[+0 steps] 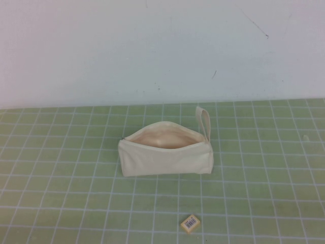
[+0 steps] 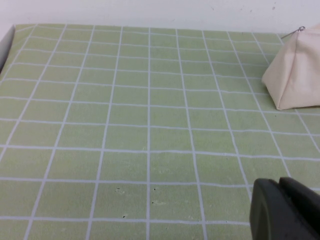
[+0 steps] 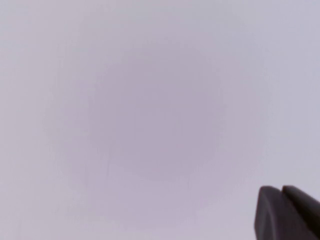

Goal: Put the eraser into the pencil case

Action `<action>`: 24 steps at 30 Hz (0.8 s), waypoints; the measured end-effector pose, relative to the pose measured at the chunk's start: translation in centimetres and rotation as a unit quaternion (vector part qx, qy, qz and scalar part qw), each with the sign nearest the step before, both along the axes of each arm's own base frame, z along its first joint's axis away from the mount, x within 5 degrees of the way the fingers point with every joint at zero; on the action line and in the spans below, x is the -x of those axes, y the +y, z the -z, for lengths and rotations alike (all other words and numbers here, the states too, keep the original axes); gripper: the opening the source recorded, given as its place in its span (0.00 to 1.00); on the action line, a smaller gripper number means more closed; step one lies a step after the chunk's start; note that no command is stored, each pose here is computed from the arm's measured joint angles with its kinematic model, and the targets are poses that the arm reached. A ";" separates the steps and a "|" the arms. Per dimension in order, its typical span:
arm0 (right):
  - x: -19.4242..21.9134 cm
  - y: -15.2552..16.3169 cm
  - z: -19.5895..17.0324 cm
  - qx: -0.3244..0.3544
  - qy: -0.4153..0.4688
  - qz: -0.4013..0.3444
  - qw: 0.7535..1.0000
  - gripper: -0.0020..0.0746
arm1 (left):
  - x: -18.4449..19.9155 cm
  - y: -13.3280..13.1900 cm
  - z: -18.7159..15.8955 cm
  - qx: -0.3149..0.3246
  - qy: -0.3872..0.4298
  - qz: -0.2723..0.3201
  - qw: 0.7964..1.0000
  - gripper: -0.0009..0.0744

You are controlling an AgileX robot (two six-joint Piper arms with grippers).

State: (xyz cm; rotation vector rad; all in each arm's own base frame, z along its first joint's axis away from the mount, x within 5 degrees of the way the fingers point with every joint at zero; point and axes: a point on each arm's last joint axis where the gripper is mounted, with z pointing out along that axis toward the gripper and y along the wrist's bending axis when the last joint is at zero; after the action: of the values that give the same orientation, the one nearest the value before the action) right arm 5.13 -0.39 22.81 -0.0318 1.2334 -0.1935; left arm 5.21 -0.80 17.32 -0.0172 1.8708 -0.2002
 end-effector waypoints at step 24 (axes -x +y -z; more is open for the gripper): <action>3.0 0.2 -16.0 0.052 -0.057 0.027 0.997 0.02 | 0.0 0.0 0.0 -0.001 0.000 0.000 1.000 0.01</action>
State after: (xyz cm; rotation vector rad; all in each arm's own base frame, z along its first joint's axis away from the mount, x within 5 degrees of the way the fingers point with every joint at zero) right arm 2.16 -0.21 38.78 -0.0766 1.1102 -0.3022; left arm 5.21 -0.80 17.32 -0.0155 1.8708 -0.1990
